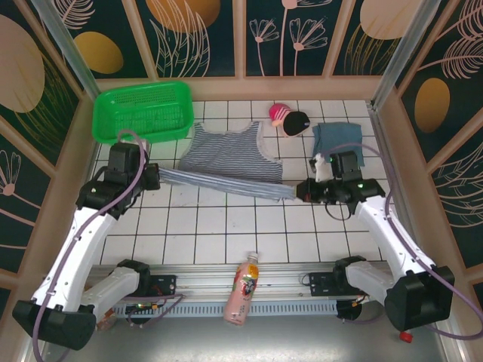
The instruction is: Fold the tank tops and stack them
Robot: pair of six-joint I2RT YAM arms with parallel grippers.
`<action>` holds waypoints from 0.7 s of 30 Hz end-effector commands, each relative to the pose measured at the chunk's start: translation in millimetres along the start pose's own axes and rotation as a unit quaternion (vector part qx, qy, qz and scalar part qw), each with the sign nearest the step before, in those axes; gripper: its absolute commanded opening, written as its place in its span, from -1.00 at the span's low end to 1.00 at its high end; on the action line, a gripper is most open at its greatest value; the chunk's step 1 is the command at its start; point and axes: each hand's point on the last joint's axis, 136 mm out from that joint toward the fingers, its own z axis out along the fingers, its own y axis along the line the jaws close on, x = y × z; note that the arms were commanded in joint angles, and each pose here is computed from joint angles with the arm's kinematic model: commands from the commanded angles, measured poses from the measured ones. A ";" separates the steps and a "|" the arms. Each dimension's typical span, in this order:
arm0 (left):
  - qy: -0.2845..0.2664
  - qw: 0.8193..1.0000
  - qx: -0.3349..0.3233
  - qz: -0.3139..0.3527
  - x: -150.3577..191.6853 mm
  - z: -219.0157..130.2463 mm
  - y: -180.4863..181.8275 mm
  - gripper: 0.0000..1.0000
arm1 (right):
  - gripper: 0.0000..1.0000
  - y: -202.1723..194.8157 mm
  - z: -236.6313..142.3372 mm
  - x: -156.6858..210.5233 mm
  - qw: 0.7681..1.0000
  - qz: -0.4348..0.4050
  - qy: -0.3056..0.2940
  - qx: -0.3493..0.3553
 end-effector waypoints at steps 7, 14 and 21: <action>0.165 0.970 0.030 -0.177 118.5 27.2 -2.4 -1.00 | -1.00 -30.7 12.1 53.1 0.990 0.100 0.061 0.082; 0.248 0.941 0.020 -0.229 164.9 20.1 -1.9 -0.95 | -0.99 -31.8 10.7 82.1 0.979 0.118 0.119 0.118; 0.309 0.913 0.046 -0.263 198.5 8.4 -12.3 -0.88 | -0.87 -41.3 7.0 107.6 0.966 0.144 0.141 0.159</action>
